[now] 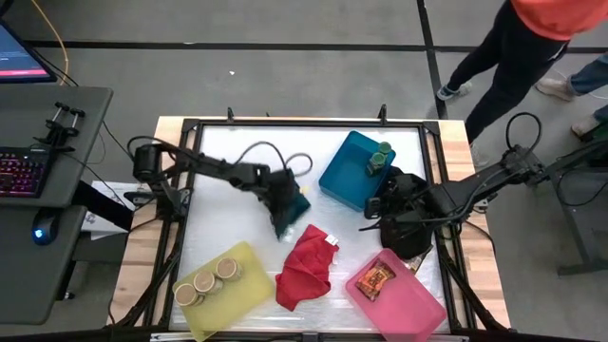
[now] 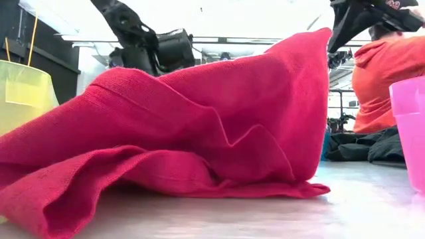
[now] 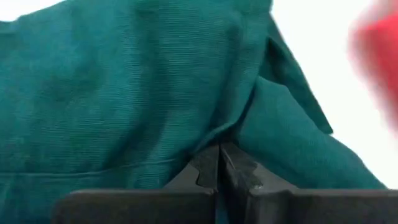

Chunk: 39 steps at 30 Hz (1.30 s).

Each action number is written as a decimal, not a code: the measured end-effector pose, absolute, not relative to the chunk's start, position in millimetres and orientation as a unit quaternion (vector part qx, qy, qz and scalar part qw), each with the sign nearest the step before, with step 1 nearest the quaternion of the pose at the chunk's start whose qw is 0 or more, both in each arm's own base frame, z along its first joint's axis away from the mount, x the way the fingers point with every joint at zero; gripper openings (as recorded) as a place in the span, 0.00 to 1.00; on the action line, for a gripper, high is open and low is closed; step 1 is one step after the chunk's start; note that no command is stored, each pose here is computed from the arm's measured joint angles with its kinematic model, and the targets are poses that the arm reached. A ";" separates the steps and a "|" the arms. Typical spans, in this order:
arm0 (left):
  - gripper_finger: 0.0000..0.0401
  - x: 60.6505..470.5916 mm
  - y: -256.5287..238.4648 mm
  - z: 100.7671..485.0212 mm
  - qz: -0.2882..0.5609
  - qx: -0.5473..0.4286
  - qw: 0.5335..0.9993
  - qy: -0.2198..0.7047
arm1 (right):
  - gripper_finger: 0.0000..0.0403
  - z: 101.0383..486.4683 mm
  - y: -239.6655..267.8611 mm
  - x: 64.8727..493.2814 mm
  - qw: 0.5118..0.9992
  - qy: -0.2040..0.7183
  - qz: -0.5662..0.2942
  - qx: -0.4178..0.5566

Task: Sort spices by type
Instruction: Move the green towel to the top left of the table, then move the red towel to the top left of the table

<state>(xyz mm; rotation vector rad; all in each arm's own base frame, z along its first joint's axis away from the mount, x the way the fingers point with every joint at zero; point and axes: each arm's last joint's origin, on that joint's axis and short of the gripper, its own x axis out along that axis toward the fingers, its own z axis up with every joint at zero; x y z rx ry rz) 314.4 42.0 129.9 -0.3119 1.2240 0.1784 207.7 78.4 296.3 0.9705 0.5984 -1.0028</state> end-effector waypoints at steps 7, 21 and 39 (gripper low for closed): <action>0.00 274.8 128.9 138.4 0.255 -0.167 0.752 0.584 | 0.00 298.7 85.9 210.2 0.738 0.248 -0.434 0.453; 0.00 218.9 155.4 236.5 0.390 -0.216 0.782 0.435 | 0.00 299.7 89.4 209.1 0.751 0.232 -0.430 0.445; 0.00 315.2 -101.6 209.9 -0.152 -0.094 0.907 0.381 | 0.00 299.2 89.6 208.5 0.763 0.257 -0.421 0.418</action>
